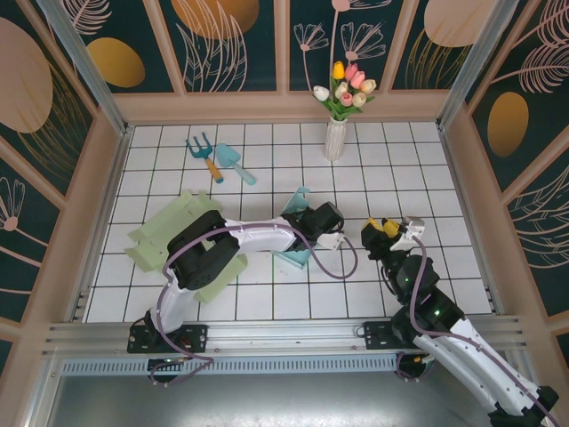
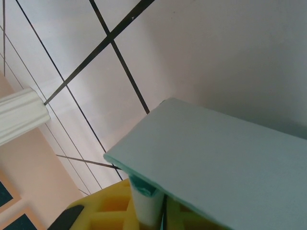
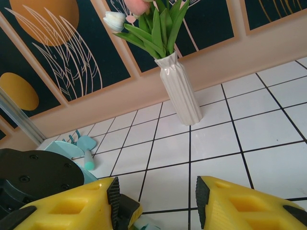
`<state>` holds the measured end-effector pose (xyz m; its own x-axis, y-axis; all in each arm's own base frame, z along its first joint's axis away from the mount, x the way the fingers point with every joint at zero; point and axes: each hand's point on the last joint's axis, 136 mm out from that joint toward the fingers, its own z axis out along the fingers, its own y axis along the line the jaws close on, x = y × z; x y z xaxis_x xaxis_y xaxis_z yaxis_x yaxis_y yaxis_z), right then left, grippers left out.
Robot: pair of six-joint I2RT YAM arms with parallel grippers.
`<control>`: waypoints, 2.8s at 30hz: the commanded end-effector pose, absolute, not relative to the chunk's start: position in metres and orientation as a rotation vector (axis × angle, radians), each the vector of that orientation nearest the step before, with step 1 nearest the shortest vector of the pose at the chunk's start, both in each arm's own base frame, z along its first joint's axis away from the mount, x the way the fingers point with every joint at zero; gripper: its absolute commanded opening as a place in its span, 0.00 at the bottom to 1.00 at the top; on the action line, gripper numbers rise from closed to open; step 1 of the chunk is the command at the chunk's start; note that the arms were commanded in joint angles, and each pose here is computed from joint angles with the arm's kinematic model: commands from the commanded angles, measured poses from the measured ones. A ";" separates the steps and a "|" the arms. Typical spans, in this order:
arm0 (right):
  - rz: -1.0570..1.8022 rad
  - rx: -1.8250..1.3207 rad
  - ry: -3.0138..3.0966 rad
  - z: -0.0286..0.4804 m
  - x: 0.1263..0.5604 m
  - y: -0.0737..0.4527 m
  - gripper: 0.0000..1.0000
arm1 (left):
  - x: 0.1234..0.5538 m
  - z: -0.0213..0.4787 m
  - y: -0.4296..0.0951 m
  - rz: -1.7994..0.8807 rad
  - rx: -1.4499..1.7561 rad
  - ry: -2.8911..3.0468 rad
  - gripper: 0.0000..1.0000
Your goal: Fold the paper box
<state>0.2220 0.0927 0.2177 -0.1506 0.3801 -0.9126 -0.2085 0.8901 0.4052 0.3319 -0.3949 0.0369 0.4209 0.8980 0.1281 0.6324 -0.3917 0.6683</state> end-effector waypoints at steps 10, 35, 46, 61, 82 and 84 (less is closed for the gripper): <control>0.531 0.149 1.639 0.214 0.222 0.092 0.49 | 0.340 0.031 -0.384 0.706 2.174 1.315 0.35; 0.531 0.144 1.636 0.215 0.222 0.093 0.49 | 0.344 0.154 -0.410 0.582 1.771 1.354 0.41; 0.522 0.143 1.639 0.214 0.222 0.092 0.50 | 0.325 0.245 -0.411 0.272 1.095 1.598 0.40; 0.708 -0.153 1.613 0.216 0.211 0.146 0.56 | 0.256 0.246 -0.278 -0.434 -0.019 1.960 0.41; 0.671 -0.189 1.673 0.203 0.217 0.153 0.57 | 0.222 0.127 -0.267 -0.440 -0.130 2.026 0.64; 0.673 -0.188 1.674 0.203 0.217 0.153 0.57 | 0.225 0.125 -0.260 -0.384 -0.158 2.009 0.65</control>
